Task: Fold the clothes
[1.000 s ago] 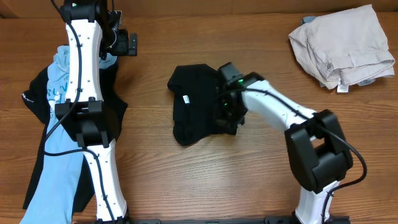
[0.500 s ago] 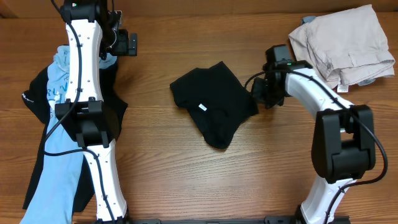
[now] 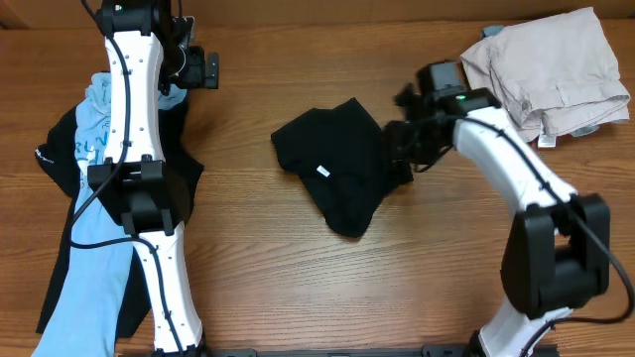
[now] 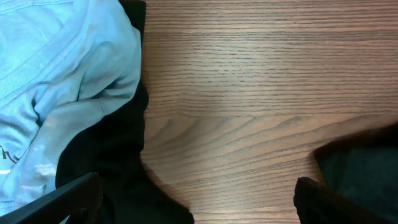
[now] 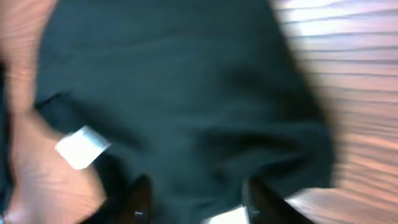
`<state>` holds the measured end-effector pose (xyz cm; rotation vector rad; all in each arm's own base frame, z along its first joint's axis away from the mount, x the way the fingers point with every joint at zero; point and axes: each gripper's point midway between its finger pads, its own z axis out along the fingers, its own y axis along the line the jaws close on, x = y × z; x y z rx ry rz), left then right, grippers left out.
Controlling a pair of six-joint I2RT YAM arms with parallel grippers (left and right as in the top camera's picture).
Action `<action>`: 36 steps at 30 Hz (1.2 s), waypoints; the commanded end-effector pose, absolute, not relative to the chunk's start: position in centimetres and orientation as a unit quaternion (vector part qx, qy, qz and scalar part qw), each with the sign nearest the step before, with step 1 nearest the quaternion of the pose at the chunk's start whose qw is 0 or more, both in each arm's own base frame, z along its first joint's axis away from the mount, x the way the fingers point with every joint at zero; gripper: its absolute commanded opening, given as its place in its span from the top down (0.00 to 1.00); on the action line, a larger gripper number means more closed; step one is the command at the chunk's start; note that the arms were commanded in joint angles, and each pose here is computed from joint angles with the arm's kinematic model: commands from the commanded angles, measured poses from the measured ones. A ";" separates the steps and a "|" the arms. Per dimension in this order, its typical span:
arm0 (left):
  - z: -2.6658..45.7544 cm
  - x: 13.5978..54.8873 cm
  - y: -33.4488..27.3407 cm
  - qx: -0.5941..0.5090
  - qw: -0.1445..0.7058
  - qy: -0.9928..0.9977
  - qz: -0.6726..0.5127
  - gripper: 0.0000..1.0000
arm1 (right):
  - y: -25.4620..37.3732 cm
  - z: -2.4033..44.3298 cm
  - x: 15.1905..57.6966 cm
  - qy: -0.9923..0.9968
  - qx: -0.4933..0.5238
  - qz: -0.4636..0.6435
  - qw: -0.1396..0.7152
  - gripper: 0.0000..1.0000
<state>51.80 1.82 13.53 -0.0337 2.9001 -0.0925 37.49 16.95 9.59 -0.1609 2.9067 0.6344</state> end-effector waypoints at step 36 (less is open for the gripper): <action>13.4 51.5 2.0 -0.019 0.112 0.993 -0.034 0.00 | 3.0 3.0 40.7 0.989 0.130 0.010 0.068 0.05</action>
